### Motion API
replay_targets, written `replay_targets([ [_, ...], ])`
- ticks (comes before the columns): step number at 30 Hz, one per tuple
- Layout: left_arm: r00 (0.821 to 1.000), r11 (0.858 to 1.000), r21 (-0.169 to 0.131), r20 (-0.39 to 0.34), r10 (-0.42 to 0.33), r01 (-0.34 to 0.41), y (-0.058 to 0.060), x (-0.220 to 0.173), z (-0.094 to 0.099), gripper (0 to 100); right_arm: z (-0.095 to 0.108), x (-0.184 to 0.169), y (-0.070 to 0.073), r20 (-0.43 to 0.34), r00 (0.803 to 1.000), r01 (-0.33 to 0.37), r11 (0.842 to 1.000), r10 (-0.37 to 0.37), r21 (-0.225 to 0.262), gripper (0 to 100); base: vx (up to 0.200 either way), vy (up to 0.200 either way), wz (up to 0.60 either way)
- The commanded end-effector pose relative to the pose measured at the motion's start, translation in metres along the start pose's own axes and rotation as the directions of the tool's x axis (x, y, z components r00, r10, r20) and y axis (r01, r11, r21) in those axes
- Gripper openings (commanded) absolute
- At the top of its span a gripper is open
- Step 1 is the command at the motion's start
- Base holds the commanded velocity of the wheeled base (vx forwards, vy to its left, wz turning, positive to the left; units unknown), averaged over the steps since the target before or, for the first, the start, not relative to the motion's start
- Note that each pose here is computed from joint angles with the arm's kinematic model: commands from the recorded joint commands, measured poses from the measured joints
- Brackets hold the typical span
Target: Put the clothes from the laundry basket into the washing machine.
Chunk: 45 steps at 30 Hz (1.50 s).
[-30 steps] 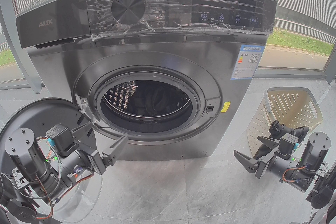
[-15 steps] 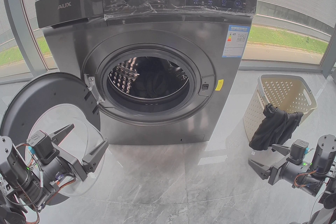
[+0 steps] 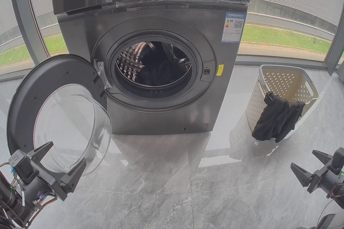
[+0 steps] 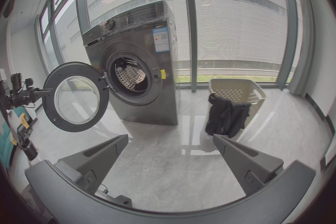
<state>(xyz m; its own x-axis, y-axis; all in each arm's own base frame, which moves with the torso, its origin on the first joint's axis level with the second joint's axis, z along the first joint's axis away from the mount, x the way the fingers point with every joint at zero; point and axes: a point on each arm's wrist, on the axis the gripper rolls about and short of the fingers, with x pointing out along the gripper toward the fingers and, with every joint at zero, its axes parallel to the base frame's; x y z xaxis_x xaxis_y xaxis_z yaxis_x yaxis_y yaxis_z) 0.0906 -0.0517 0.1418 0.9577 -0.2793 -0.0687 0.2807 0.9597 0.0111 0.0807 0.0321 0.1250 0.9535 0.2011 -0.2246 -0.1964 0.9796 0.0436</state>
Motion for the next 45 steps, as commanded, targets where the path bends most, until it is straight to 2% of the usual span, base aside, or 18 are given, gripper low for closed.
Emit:
replay_targets([
  [1,0.992,0.992,-0.031,0.021,0.121,-0.121,0.024,-0.067,-0.023,100,-0.037,-0.074,-0.021,0.185,0.963,0.198,0.98,-0.194,-0.006,100,0.0,0.0,0.0],
  [5,0.984,0.987,-0.042,0.082,0.155,-0.152,0.03,-0.094,-0.038,100,-0.053,-0.093,-0.019,0.245,0.942,0.246,0.969,-0.23,-0.036,100,0.0,0.0,0.0],
  [11,0.97,0.98,-0.026,0.14,0.2,-0.198,0.028,-0.111,-0.051,100,-0.062,-0.092,-0.018,0.231,0.923,0.321,0.947,-0.307,-0.024,100,0.0,0.0,0.0],
  [13,0.963,0.972,-0.036,0.13,0.237,-0.234,0.027,-0.114,-0.056,100,-0.066,-0.095,-0.015,0.251,0.921,0.311,0.95,-0.298,-0.014,100,0.0,0.0,0.0],
  [16,0.961,0.962,-0.033,0.053,0.273,-0.272,0.027,-0.113,-0.064,100,-0.066,-0.096,-0.014,0.252,0.929,0.286,0.958,-0.273,-0.016,100,0.0,0.0,0.0],
  [18,0.953,0.953,-0.06,0.041,0.299,-0.297,0.027,-0.114,-0.066,100,-0.067,-0.096,-0.015,0.246,0.929,0.279,0.96,-0.277,0.029,100,0.0,0.0,0.0],
  [19,0.947,0.947,-0.058,0.039,0.318,-0.316,0.027,-0.113,-0.066,100,-0.068,-0.096,-0.015,0.243,0.931,0.264,0.962,-0.273,0.071,100,0.0,0.0,0.0],
  [20,0.94,0.94,-0.058,0.038,0.339,-0.336,0.026,-0.114,-0.066,100,-0.068,-0.096,-0.015,0.241,0.931,0.262,0.962,-0.273,0.077,100,0.0,0.0,0.0],
  [22,0.912,0.912,-0.057,0.039,0.408,-0.406,0.025,-0.114,-0.065,100,-0.068,-0.095,-0.014,0.24,0.936,0.252,0.966,-0.257,0.052,100,0.0,0.0,0.0],
  [23,0.91,0.91,-0.055,0.037,0.413,-0.41,0.025,-0.114,-0.066,100,-0.068,-0.095,-0.014,0.24,0.937,0.251,0.967,-0.256,0.048,100,0.0,0.0,0.0],
  [24,0.88,0.883,-0.048,0.067,0.469,-0.467,0.023,-0.117,-0.067,100,-0.071,-0.094,-0.013,0.23,0.955,0.196,0.981,-0.189,-0.008,100,0.0,0.0,0.0],
  [25,0.879,0.881,-0.048,0.07,0.472,-0.47,0.022,-0.117,-0.067,100,-0.071,-0.094,-0.013,0.23,0.956,0.191,0.982,-0.183,-0.013,100,0.0,0.0,0.0],
  [26,0.887,0.894,-0.038,0.114,0.448,-0.446,0.02,-0.12,-0.068,100,-0.071,-0.093,-0.012,0.227,0.962,0.166,0.986,-0.154,-0.034,100,0.0,0.0,0.0],
  [27,0.897,0.906,-0.05,0.121,0.424,-0.421,0.02,-0.12,-0.068,100,-0.071,-0.094,-0.012,0.233,0.958,0.176,0.984,-0.165,-0.029,100,0.0,0.0,0.0],
  [34,0.909,0.913,-0.015,0.089,0.407,-0.408,0.02,-0.121,-0.069,100,-0.071,-0.094,-0.013,0.233,0.957,0.184,0.983,-0.174,-0.022,100,0.0,0.0,0.0],
  [35,0.91,0.914,-0.03,0.092,0.405,-0.404,0.02,-0.121,-0.069,100,-0.071,-0.094,-0.013,0.233,0.957,0.185,0.982,-0.175,-0.022,100,0.0,0.0,0.0],
  [38,0.946,0.948,-0.083,0.083,0.315,-0.308,0.018,-0.119,-0.072,100,-0.071,-0.094,-0.013,0.233,0.957,0.185,0.982,-0.175,-0.022,100,0.0,0.0,0.0],
  [45,0.946,0.948,-0.085,0.085,0.313,-0.306,0.018,-0.119,-0.072,100,-0.071,-0.094,-0.013,0.233,0.956,0.187,0.982,-0.177,-0.022,100,0.0,-0.029,0.0],
])
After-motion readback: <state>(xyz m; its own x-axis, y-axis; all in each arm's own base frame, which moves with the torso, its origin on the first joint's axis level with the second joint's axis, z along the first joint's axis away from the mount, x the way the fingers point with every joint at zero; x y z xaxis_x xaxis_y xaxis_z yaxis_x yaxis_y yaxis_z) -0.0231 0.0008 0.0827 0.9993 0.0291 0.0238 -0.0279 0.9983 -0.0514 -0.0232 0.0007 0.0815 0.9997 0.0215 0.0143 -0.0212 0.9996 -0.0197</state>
